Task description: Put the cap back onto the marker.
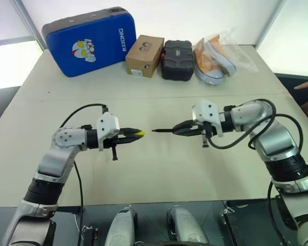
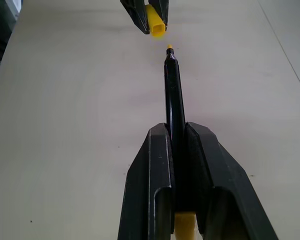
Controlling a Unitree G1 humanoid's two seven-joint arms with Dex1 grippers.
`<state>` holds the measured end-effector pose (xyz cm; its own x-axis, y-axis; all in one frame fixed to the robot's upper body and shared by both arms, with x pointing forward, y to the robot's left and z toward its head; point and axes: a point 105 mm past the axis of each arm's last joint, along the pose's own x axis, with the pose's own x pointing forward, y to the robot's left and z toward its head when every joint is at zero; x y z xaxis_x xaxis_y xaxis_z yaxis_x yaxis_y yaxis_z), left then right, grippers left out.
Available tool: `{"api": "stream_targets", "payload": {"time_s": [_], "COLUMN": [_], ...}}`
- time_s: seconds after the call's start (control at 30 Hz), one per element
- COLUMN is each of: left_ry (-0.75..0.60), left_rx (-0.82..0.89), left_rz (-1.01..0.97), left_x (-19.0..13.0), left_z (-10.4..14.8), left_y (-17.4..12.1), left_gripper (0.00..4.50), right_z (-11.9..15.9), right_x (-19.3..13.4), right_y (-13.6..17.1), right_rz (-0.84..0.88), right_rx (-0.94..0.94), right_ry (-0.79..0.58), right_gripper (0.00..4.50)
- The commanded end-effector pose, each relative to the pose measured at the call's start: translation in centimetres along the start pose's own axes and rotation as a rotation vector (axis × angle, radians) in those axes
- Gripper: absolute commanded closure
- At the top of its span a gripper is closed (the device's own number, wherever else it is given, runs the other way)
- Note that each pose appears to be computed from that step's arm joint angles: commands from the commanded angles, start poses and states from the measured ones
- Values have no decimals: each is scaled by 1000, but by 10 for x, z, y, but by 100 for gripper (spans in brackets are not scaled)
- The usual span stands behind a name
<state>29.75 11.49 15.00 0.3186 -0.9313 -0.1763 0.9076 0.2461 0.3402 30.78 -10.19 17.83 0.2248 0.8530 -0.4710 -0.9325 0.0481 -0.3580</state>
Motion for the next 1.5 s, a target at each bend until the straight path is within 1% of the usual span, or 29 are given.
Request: {"api": "stream_targets", "payload": {"time_s": [0.03,0.4,0.63,1.13,1.5], "left_ry": [-19,-24,-25,-23,-28], "left_rx": [46,41,47,36,32], "left_rz": [10,7,8,-1,0], "left_x": [0,1,2,-1,-1], "left_z": [9,9,10,11,14], "left_y": [4,0,3,-3,-3], "left_gripper": [450,450,450,450,450], "right_z": [19,24,26,15,14], "right_x": [0,5,7,4,7], "right_y": [3,5,6,5,8], "right_rz": [22,31,27,13,24], "right_rx": [-59,-58,-57,-58,-57], "right_ry": [-43,-61,-67,-26,-26], "right_gripper": [446,446,446,446,446]}}
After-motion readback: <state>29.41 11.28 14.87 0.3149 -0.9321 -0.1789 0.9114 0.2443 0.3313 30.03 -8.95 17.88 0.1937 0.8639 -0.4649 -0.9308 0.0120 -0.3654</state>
